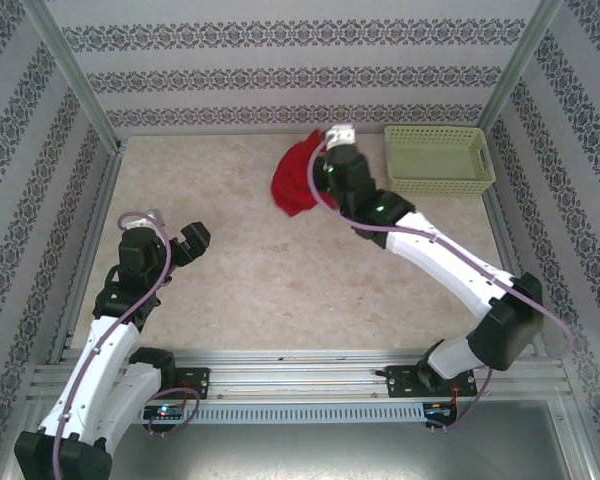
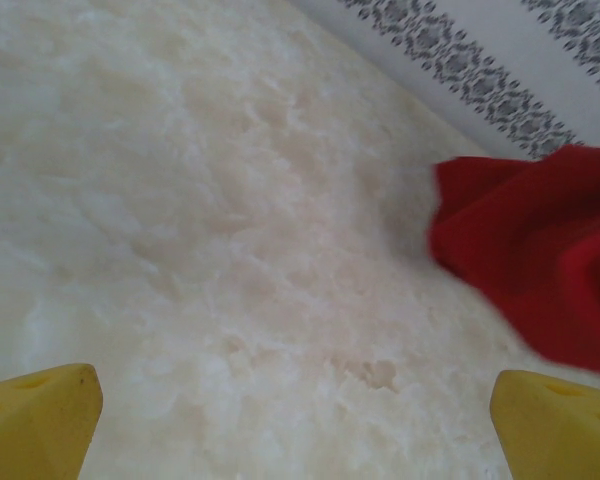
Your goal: Fold the inside-out t-shirt
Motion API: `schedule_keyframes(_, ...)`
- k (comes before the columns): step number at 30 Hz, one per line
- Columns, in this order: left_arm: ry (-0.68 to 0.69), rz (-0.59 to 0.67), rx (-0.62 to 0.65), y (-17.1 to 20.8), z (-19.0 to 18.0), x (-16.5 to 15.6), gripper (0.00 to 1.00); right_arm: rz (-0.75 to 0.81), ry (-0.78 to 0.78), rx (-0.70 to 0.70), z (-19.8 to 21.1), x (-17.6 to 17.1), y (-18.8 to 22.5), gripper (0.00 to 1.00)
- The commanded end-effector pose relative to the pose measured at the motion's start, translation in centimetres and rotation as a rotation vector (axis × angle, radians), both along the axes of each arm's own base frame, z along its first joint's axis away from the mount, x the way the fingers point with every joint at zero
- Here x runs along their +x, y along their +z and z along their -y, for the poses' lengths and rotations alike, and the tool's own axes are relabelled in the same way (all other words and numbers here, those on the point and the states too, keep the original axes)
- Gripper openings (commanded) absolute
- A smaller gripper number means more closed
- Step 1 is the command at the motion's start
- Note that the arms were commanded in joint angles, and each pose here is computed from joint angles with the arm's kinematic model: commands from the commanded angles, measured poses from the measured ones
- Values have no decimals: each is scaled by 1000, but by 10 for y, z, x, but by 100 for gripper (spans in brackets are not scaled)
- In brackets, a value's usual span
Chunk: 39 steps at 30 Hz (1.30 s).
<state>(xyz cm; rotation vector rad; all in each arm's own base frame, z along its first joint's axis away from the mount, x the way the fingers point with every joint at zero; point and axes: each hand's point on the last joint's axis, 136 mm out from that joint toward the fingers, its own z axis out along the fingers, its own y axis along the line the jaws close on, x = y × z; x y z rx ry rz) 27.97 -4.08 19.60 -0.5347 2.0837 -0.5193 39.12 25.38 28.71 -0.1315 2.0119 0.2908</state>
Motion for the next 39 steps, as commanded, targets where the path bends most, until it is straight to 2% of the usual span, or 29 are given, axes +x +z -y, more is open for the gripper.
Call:
schedule_keyframes(1,-29,-100,4,-14,5,-13,100,-255,-57,-70,18,-32,-90,40)
schedule_keyframes(3,-46,-146,-3,-24,8,-16,100,-333,-89,-76,33,-52,-120,61)
schedule_keyframes(6,-79,-210,-24,-38,16,-14,100,-372,-99,-49,49,-74,-133,74)
schedule_keyframes(8,-92,-242,-41,-44,21,-9,99,-392,-102,-4,53,-82,-137,78)
schedule_keyframes(10,-107,-266,-45,-49,27,1,98,-421,-96,48,52,-87,-145,78)
schedule_keyframes(13,-100,-319,19,-59,28,18,97,-482,-91,95,46,-88,-160,79)
schedule_keyframes(19,-137,-398,73,-86,48,64,91,-553,-143,91,52,-78,-183,77)
schedule_keyframes(23,-195,-466,139,-107,71,85,90,-573,-120,108,46,-70,-189,76)
schedule_keyframes(29,-243,-514,68,-141,98,104,80,-557,-42,122,18,-62,-178,73)
schedule_keyframes(32,-291,-517,29,-149,116,110,66,-563,-21,124,8,-56,-178,73)
schedule_keyframes(35,-305,-544,23,-155,121,109,47,-578,6,119,-3,-49,-181,72)
schedule_keyframes(39,-313,-523,16,-149,121,104,23,-627,5,68,-12,-38,-192,65)
